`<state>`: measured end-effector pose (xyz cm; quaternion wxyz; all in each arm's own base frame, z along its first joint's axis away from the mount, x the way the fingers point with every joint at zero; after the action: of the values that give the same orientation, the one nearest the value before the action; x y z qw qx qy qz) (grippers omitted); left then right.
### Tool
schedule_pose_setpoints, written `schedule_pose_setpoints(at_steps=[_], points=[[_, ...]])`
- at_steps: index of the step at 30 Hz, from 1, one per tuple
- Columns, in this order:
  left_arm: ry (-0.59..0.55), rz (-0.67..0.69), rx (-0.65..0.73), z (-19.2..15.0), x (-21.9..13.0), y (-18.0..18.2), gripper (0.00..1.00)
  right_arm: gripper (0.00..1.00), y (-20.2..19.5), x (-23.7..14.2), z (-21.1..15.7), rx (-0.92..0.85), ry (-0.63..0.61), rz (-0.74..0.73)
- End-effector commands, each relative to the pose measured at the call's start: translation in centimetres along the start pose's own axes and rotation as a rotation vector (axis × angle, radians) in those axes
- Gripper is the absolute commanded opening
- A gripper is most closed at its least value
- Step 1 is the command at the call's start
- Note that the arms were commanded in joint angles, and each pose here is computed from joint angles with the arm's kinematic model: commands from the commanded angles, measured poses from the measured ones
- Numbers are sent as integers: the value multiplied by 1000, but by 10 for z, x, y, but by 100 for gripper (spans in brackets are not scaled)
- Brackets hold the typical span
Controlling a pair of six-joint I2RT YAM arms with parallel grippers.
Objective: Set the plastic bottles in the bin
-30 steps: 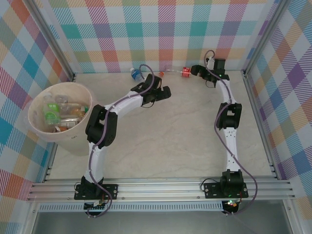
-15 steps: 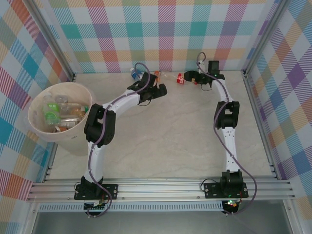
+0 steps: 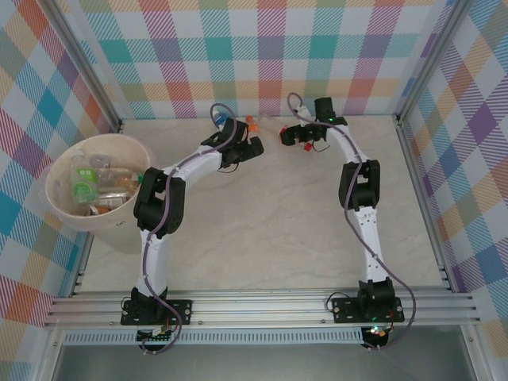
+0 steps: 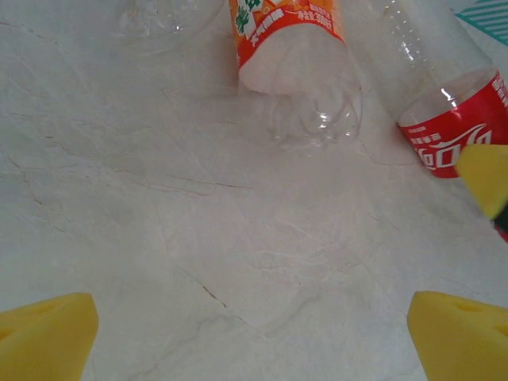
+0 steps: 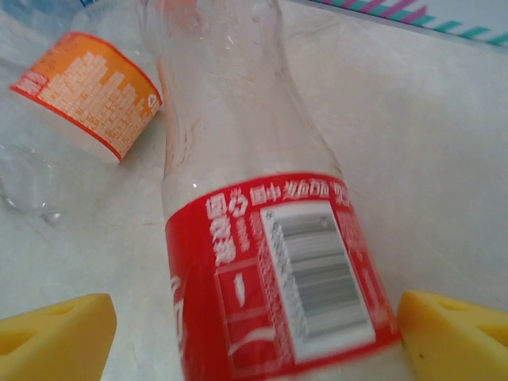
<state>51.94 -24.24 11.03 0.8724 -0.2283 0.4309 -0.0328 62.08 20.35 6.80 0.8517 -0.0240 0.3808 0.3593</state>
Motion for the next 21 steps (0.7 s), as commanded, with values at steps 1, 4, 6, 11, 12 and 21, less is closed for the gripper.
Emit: schedule_pose_setpoints(at_steps=[1, 4, 6, 11, 12, 21], points=[[-7, -15, -17, 5, -12, -3, 100, 87, -5, -1, 6, -125, 35, -152], [2, -22, -17, 4, -16, -4, 100, 79, -9, 1, 5, -133, 53, -207], [8, -46, -18, 5, -22, -9, 100, 72, -12, -5, 7, -131, 59, -246], [27, -127, -27, 4, -41, -22, 100, 55, 0, -34, 20, -101, 19, -254], [34, -151, -28, 2, -45, -26, 100, 52, 5, -40, 21, -96, 2, -249], [80, -462, -80, -12, -103, -69, 100, 44, 59, -112, 6, 15, -133, -198]])
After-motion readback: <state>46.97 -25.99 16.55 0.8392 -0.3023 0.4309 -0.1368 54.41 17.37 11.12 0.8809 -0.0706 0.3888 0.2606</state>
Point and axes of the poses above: each hand's point on the last joint's axis, 136 mm out from that joint toward the fingers, its own x axis out along the fingers, its own y axis along the line the jaws close on, z = x × y, the point moved 1 cm from there along -x, back along the fingers, and after that the axes turned 1 degree about -x, right-handed, at the moved point
